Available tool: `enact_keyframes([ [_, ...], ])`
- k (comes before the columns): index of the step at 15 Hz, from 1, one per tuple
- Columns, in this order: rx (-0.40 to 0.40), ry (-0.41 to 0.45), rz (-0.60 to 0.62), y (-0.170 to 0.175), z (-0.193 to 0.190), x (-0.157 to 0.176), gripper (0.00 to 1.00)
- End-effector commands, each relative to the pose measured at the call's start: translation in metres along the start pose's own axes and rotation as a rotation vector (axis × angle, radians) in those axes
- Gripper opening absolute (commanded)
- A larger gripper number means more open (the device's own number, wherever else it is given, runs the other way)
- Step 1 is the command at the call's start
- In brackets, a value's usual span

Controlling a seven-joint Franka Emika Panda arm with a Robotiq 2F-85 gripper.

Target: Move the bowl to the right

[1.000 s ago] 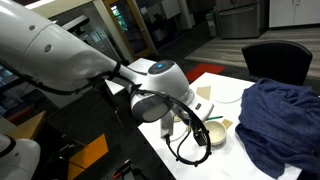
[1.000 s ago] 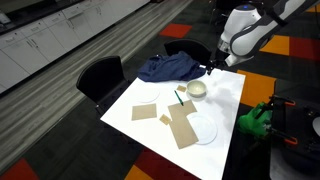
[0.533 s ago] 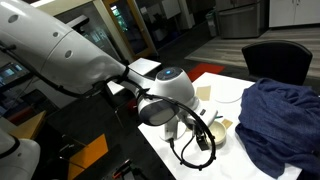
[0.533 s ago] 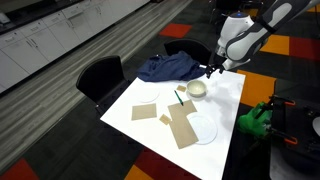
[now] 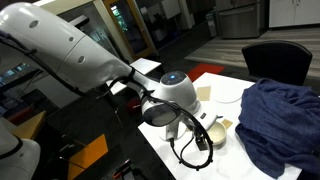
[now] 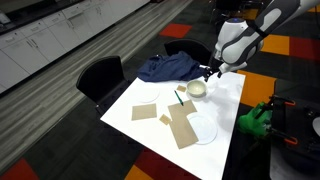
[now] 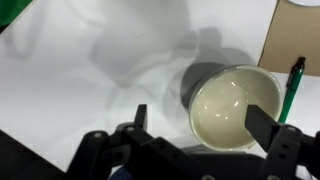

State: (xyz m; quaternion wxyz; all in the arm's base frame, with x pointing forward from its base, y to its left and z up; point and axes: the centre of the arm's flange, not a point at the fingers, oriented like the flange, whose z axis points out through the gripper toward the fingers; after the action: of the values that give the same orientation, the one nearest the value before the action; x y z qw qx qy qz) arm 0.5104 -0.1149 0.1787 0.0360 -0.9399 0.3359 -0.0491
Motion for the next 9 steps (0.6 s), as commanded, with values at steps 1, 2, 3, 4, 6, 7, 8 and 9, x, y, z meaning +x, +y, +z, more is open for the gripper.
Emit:
enact_keyframes([
  [1,0.034,0.018,0.03,-0.012,0.028,0.012,1.0],
  [2,0.039,0.027,0.035,-0.015,0.035,0.013,1.0],
  [3,0.043,0.04,0.042,-0.018,0.041,0.015,1.0],
  [4,0.048,0.05,0.04,-0.021,0.046,0.016,1.0],
  [6,0.058,0.061,0.034,-0.026,0.054,0.02,1.0],
  [7,0.061,0.056,0.035,-0.027,0.057,0.022,1.0],
  [8,0.072,0.044,0.031,-0.028,0.061,0.024,1.0],
  [9,0.082,0.035,0.033,-0.028,0.064,0.026,1.0],
])
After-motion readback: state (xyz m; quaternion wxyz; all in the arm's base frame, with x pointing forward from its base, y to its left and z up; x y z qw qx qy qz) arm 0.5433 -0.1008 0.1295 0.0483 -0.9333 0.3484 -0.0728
